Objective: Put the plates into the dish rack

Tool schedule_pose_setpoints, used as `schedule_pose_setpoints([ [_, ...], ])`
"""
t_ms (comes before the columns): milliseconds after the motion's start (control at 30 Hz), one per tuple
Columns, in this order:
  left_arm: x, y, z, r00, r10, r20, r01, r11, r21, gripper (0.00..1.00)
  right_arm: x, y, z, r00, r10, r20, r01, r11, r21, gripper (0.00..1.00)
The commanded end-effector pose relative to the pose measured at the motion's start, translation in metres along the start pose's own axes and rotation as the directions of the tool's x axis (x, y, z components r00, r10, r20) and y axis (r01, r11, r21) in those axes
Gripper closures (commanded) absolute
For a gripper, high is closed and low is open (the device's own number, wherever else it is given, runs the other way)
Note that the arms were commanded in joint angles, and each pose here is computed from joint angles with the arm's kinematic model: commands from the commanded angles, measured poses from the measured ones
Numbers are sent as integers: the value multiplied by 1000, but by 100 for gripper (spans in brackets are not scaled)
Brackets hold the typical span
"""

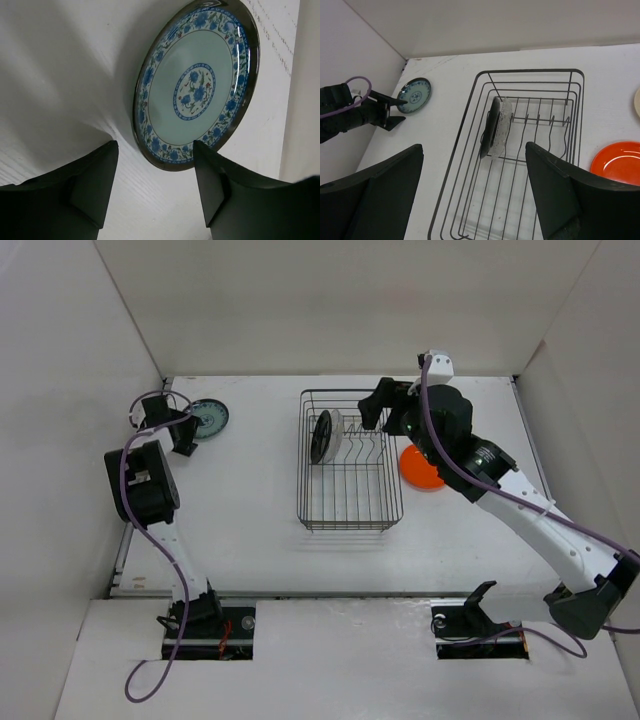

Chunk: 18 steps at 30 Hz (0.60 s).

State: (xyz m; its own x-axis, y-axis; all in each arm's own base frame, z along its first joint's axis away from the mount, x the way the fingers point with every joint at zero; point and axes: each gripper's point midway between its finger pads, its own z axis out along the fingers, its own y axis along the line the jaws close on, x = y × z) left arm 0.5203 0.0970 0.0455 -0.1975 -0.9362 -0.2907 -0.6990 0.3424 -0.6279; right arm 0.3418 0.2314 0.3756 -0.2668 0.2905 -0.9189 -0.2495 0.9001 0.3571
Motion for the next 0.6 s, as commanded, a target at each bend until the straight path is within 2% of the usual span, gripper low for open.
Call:
schedule_pose_setpoints([
  [0, 5, 16, 4, 1000, -21, -11, 20, 994, -110, 43, -22, 12, -10, 997, 16, 70, -13, 998, -54, 13],
  [67, 4, 18, 8, 999, -32, -11, 30, 991, -133, 50, -27, 10, -14, 996, 12, 84, -8, 999, -46, 13],
  [100, 7, 17, 8, 1000, -24, -9, 23, 991, -135, 58, -24, 9, -14, 997, 7, 74, -4, 999, -41, 13],
  [200, 5, 16, 9, 999, -34, -6, 32, 988, -151, 71, -29, 7, -18, 997, 0, 82, 3, 999, -34, 11],
  [233, 4, 18, 11, 999, -34, -4, 33, 986, -166, 84, -32, 5, -19, 996, 0, 86, 2, 1000, -24, 11],
  [300, 3, 16, 10, 999, -44, -3, 43, 985, -167, 100, -40, 4, -26, 994, -1, 108, 3, 1000, -23, 11],
  [467, 2, 19, 12, 999, -44, 1, 43, 983, -179, 100, -41, 0, -28, 994, -12, 106, 14, 1000, -20, 11],
  [500, 4, 19, 12, 1000, -16, -14, 13, 985, -173, 100, -40, 2, -29, 995, -12, 101, 15, 999, -31, 11],
  [567, 11, 10, 8, 999, 3, -47, -8, 995, -101, 100, -43, 3, -30, 996, -20, 89, 27, 996, -84, 11],
])
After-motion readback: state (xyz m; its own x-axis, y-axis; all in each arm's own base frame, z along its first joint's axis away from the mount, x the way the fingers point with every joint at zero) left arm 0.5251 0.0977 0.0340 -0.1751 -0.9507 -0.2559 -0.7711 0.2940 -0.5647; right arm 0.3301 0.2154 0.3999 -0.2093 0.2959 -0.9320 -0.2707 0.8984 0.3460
